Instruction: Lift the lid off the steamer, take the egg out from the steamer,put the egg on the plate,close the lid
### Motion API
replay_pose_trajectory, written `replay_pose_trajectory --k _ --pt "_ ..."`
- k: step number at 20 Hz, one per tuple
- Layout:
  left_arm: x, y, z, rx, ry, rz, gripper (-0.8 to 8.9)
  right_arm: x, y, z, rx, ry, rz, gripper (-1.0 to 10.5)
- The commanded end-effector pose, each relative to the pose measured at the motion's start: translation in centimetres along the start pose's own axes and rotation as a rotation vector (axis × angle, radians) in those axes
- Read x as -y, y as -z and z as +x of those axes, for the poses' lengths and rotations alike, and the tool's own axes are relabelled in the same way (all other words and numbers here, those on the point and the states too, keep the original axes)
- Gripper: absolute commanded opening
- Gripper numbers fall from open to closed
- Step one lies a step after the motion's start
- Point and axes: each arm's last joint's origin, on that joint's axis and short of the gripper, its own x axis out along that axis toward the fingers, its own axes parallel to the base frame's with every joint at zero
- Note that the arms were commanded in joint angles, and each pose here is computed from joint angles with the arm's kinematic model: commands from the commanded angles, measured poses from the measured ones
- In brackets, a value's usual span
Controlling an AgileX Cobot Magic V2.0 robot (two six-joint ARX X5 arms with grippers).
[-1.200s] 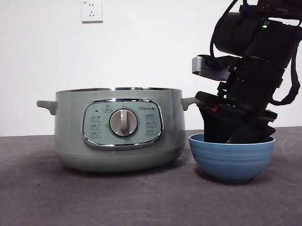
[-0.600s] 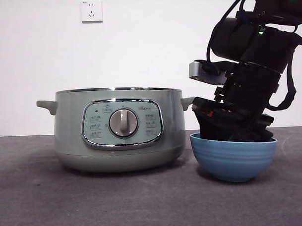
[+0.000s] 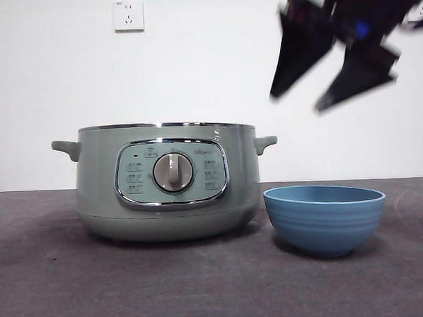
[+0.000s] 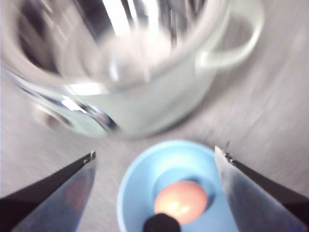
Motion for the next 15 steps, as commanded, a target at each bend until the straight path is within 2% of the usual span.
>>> replay_pose_trajectory --k 1,4,8,12,15 --pt "0.0 -1.3 0.1 0.089 0.038 0.004 -0.09 -0.7 -0.1 -3.0 0.079 0.002 0.014 4.2" --pt "0.1 -2.2 2.0 0.1 0.088 0.01 -0.09 -1.6 0.5 -7.4 0.165 0.002 0.022 4.2" --pt "0.0 -3.5 5.7 0.091 0.097 0.028 -0.09 -2.6 2.4 -11.5 0.186 0.002 0.026 4.2" --pt "0.1 -4.6 11.1 0.083 0.177 0.04 -0.09 -3.2 3.9 -13.9 0.202 0.001 0.041 4.2" --pt "0.3 -4.6 15.9 0.038 0.191 0.048 -0.09 -3.5 4.4 -14.8 0.224 0.001 0.043 4.2"
